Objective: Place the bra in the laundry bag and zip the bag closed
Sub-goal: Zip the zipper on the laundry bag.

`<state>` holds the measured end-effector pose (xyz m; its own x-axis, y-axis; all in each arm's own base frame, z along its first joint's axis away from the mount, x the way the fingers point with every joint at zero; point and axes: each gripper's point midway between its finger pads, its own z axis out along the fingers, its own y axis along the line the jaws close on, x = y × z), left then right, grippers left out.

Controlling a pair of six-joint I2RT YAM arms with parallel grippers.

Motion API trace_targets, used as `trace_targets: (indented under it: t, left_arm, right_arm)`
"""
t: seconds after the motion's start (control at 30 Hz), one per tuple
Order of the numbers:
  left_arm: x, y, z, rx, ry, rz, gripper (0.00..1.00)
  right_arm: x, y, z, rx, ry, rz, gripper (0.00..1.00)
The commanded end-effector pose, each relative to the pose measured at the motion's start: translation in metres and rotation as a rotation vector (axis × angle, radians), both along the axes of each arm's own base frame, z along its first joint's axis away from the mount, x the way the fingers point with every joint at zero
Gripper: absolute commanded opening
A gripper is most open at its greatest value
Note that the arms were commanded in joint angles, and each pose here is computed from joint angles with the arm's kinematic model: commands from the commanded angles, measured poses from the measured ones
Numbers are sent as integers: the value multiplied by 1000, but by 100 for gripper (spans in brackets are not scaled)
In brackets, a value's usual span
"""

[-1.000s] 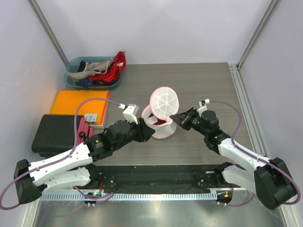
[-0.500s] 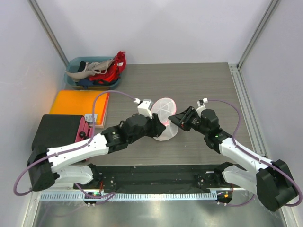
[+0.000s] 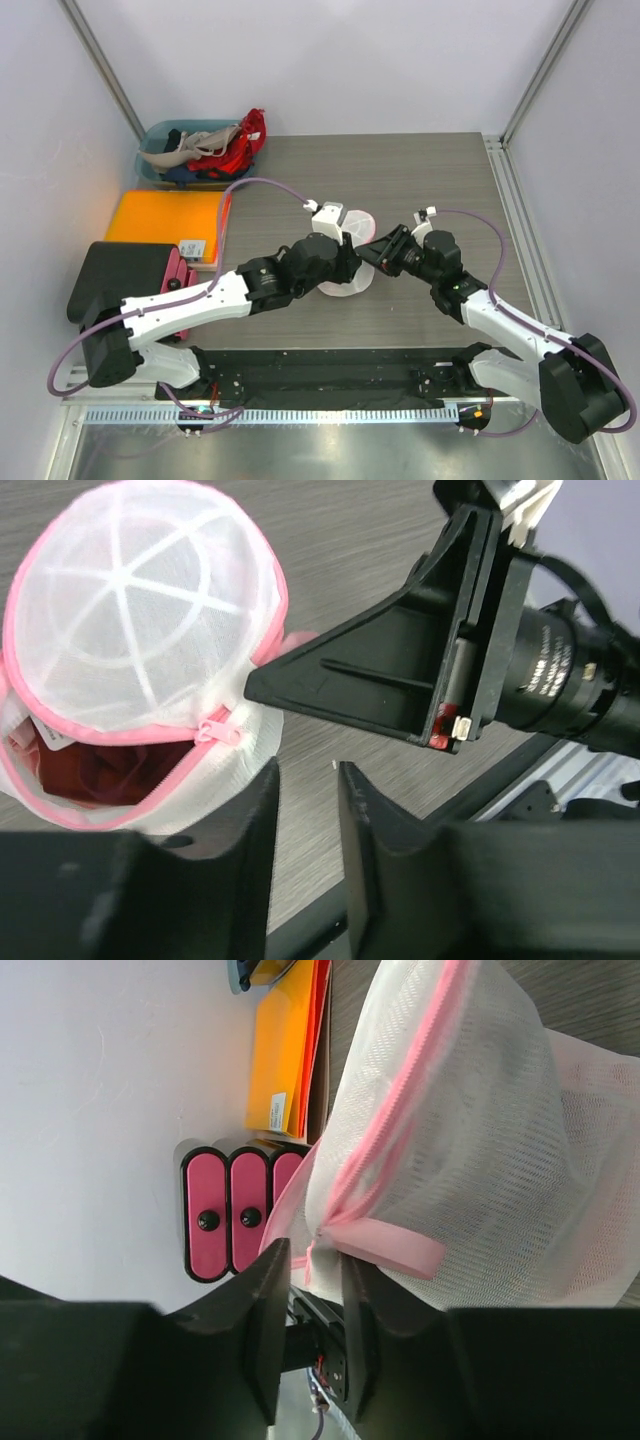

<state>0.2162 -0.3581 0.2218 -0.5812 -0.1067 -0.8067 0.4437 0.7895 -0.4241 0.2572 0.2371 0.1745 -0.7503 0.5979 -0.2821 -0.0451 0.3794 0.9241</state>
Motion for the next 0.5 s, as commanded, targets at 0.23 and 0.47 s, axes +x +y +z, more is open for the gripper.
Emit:
trace_targets:
  t: [0.23,0.47]
  left_arm:
    - [20,5,-14,239,-112,32,20]
    - [29,9,-22,327,-122,65,27]
  right_arm:
    - [-1,3,13,35,-84,15,9]
    - [-1,4,13,39,-79,20,6]
